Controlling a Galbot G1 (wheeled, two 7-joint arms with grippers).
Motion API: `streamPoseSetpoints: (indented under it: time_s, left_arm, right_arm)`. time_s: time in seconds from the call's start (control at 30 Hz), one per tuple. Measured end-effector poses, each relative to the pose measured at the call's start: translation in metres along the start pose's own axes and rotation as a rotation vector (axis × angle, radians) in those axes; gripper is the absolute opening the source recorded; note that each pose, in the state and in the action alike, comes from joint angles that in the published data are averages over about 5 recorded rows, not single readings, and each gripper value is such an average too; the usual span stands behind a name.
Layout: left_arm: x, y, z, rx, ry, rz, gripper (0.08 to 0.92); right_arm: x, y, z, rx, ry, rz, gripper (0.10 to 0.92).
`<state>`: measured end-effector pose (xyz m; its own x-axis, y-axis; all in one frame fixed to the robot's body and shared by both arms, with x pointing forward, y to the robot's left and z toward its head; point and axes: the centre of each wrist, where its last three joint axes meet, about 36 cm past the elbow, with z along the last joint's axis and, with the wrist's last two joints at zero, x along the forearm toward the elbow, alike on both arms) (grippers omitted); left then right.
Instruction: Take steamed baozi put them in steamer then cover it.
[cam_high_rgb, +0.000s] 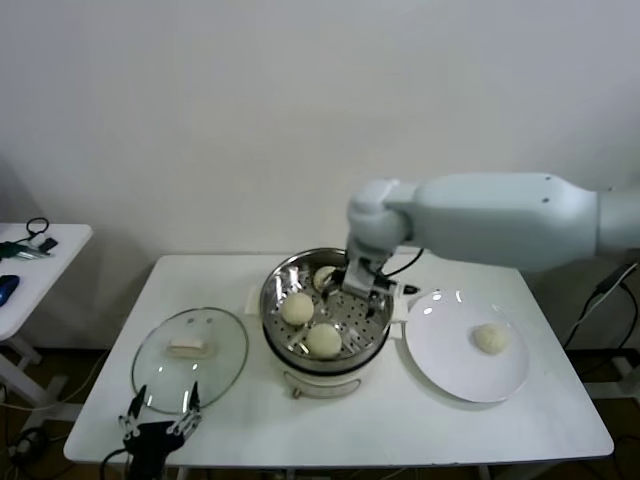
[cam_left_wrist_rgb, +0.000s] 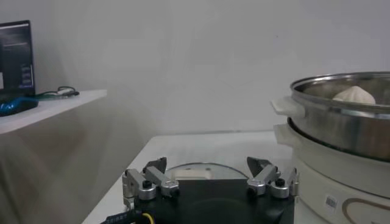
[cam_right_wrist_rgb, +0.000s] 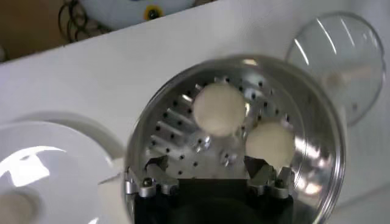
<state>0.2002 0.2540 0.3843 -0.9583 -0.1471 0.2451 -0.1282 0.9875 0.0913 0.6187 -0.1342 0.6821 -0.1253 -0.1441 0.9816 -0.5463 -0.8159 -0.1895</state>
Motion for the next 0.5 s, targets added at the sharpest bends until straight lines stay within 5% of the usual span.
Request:
streamPoseSetpoints:
  time_s: [0.23, 0.5]
  left_arm:
    - [-0.003, 0.002, -0.002, -0.002, -0.008, 0.005, 0.823]
    - [-0.005, 0.005, -0.004, 0.002, -0.012, 0.005, 0.823]
  right_arm:
    - [0.018, 0.08, 0.089, -0.413, 0.001, 0.007, 0.823]
    - [-0.014, 0.181, 0.145, -0.724, 0.011, -0.006, 0.823]
